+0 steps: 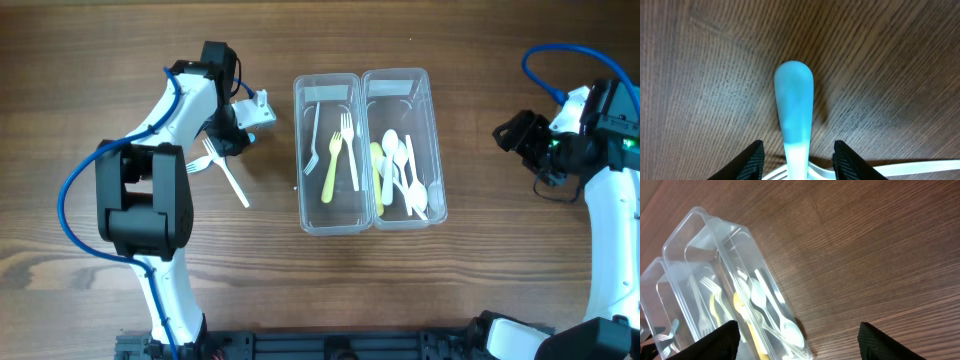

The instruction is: Pack container

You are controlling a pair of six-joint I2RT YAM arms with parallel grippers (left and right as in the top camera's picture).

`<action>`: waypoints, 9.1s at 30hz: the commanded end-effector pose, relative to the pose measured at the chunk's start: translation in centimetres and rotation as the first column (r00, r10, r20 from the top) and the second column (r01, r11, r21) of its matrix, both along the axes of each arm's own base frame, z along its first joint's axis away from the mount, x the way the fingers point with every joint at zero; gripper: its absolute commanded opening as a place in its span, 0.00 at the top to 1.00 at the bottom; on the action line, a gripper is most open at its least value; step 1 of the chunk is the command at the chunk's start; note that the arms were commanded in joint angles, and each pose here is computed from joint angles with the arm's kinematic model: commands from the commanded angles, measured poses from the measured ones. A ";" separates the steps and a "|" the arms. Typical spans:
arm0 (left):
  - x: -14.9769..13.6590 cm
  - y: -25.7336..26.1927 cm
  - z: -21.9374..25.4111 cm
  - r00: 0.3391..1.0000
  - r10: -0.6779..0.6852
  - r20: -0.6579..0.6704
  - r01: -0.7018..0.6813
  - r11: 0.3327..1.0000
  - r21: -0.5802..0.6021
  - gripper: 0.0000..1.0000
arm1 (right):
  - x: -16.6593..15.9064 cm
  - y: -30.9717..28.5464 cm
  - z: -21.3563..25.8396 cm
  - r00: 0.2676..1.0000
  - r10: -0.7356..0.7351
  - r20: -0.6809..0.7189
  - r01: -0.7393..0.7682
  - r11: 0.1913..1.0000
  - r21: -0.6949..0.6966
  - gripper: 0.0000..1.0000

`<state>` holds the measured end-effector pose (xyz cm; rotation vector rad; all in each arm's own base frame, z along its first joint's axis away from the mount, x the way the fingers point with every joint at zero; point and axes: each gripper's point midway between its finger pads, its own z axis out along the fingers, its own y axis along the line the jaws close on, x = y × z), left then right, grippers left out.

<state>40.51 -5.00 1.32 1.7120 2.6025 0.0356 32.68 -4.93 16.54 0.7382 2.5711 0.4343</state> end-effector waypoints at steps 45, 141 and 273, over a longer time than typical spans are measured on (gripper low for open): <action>-6.0 -16.6 14.0 0.282 0.951 -0.123 -0.921 0.233 -0.313 0.00 | -0.1 0.4 -0.6 1.000 0.007 -0.016 -0.007 1.000 0.021 0.22; -18.9 1.9 37.9 0.137 0.979 0.149 -0.348 0.189 -0.918 0.07 | -4.1 9.1 24.5 0.575 0.483 0.661 -0.253 0.873 -0.417 0.59; -18.3 5.1 11.0 0.020 1.000 0.015 -0.334 0.020 -0.942 0.00 | -11.1 10.1 -2.5 0.446 0.683 0.578 -0.265 0.718 -0.643 0.00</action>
